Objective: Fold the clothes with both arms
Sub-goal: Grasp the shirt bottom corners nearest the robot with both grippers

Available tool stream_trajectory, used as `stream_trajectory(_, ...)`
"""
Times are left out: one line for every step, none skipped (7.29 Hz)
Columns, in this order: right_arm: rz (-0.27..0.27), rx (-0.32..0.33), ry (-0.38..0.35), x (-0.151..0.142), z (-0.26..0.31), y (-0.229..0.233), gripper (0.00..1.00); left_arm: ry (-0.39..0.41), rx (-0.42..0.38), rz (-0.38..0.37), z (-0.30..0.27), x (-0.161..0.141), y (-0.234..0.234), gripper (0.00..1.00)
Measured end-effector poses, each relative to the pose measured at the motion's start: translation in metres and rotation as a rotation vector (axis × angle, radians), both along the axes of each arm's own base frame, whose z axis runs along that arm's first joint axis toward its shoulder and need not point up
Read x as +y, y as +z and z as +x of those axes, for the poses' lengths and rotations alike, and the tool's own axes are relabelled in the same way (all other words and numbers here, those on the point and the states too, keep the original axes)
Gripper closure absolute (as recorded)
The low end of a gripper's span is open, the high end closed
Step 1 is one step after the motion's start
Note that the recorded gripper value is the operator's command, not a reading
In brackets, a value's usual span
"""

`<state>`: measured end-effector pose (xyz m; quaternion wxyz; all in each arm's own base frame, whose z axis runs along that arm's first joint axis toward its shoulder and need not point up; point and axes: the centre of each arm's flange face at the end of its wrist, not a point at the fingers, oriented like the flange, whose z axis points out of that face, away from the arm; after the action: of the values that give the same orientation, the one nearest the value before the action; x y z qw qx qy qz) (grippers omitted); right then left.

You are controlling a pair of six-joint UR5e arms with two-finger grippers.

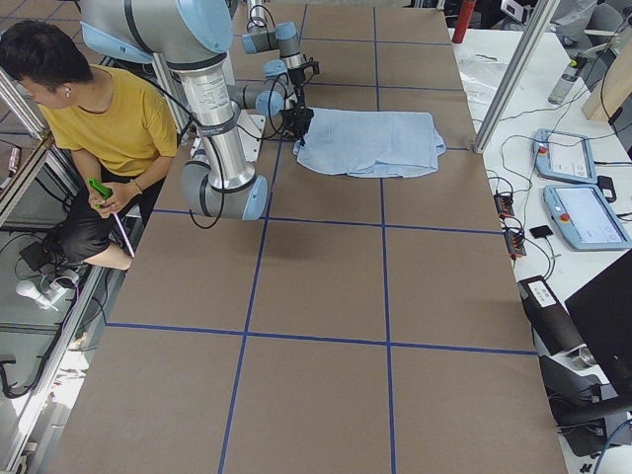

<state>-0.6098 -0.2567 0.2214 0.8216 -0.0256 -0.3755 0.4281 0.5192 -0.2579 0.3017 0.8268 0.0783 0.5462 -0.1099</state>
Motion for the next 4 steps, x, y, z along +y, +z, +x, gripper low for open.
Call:
stream_trajectory(0.005,0.007,-0.007,0.0006,0.0024,0.0013,0.00,0.001,0.000,0.001,0.0004,0.0002,-0.0003,1.00)
stream_trajectory(0.013,0.023,-0.022,0.0016,0.0033,0.0040,0.00,0.003,0.000,0.002,0.0008,0.0005,-0.0006,1.00)
stream_trajectory(0.022,0.039,-0.039,0.0021,0.0030,0.0057,0.00,0.004,0.001,0.002,0.0011,0.0006,-0.0009,1.00)
stream_trajectory(0.028,0.048,-0.050,0.0027,0.0021,0.0061,0.00,0.005,0.001,0.003,0.0012,0.0008,-0.0010,1.00)
